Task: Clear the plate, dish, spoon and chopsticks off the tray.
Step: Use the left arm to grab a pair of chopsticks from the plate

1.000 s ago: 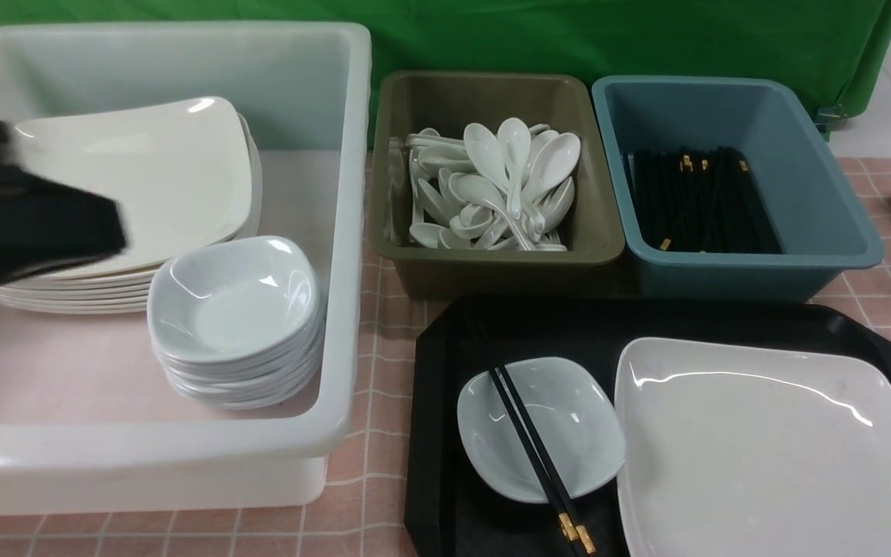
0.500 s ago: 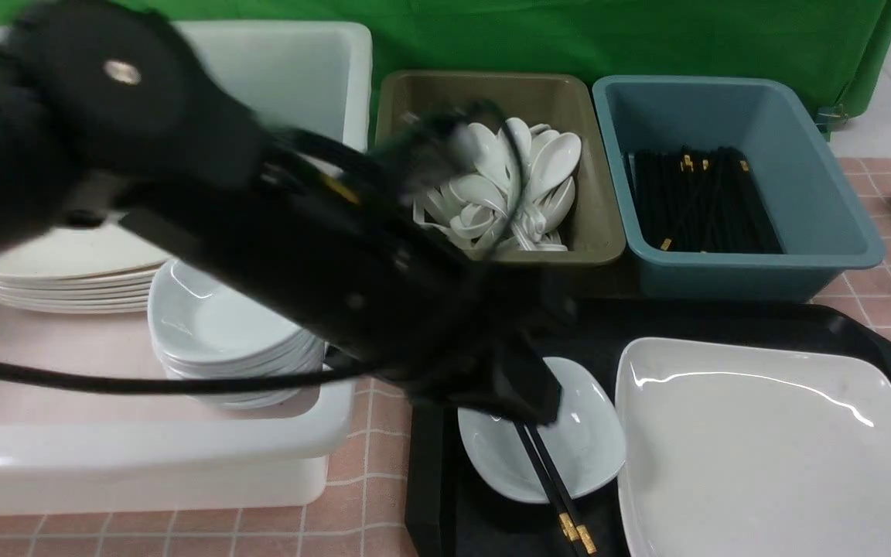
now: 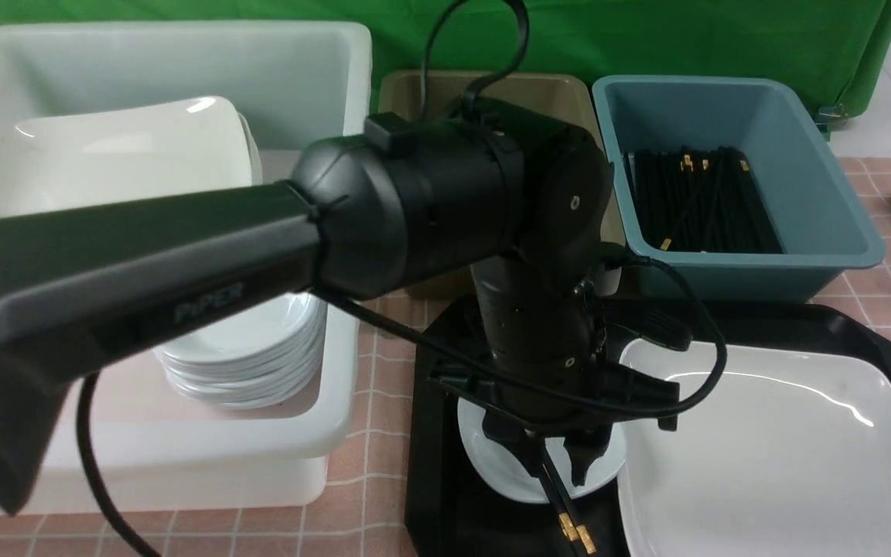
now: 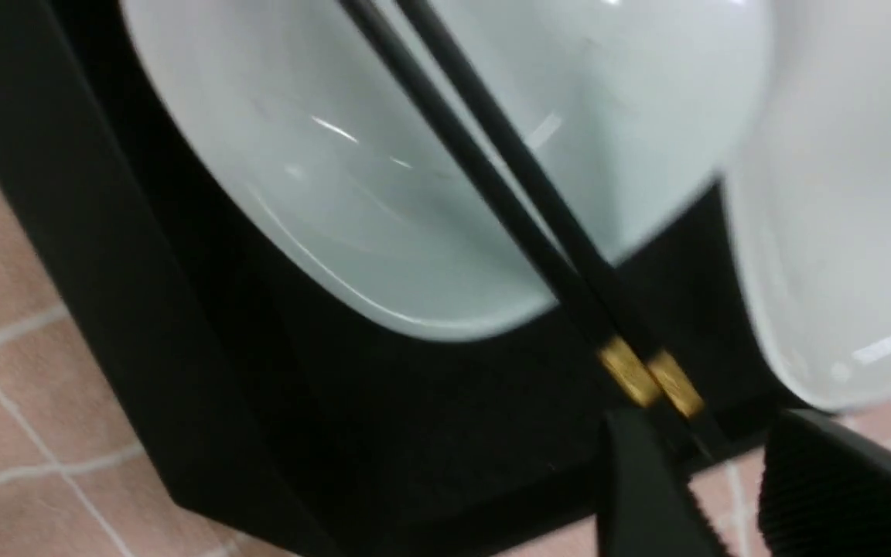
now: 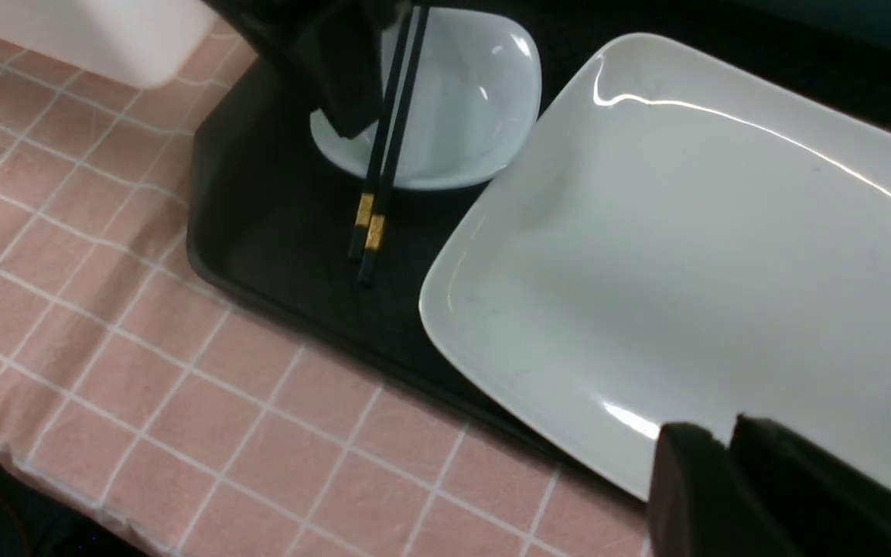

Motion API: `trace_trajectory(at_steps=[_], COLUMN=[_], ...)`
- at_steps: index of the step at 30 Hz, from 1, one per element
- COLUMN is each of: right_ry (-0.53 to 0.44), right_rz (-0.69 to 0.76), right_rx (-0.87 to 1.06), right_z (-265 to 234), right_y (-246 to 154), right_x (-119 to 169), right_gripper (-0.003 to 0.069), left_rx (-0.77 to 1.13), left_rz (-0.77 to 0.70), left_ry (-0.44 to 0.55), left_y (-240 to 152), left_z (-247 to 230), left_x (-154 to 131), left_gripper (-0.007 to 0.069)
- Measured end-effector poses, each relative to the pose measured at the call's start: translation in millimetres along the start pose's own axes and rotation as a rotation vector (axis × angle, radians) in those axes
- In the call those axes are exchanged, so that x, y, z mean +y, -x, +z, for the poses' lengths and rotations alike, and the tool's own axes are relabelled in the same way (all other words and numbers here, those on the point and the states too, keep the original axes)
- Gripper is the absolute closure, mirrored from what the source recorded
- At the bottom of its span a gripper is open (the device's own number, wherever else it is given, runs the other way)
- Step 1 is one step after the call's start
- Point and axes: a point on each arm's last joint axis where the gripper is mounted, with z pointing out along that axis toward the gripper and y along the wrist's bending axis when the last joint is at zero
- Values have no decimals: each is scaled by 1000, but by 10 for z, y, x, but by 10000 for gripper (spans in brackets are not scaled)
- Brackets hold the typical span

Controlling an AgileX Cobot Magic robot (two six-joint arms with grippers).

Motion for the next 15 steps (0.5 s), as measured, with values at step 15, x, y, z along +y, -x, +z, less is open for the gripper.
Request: trace_trajectory(at_steps=[15], right_ry=[-2], right_rz=[14], right_rx=[1], right_z=[0], right_y=[-1], right_x=[0], right_gripper=[526], left_rx=[-47], left_rz=[-138], left_ry=[-42], left_y=[232], left_z=[321], left_x=[62], left_gripper=[171])
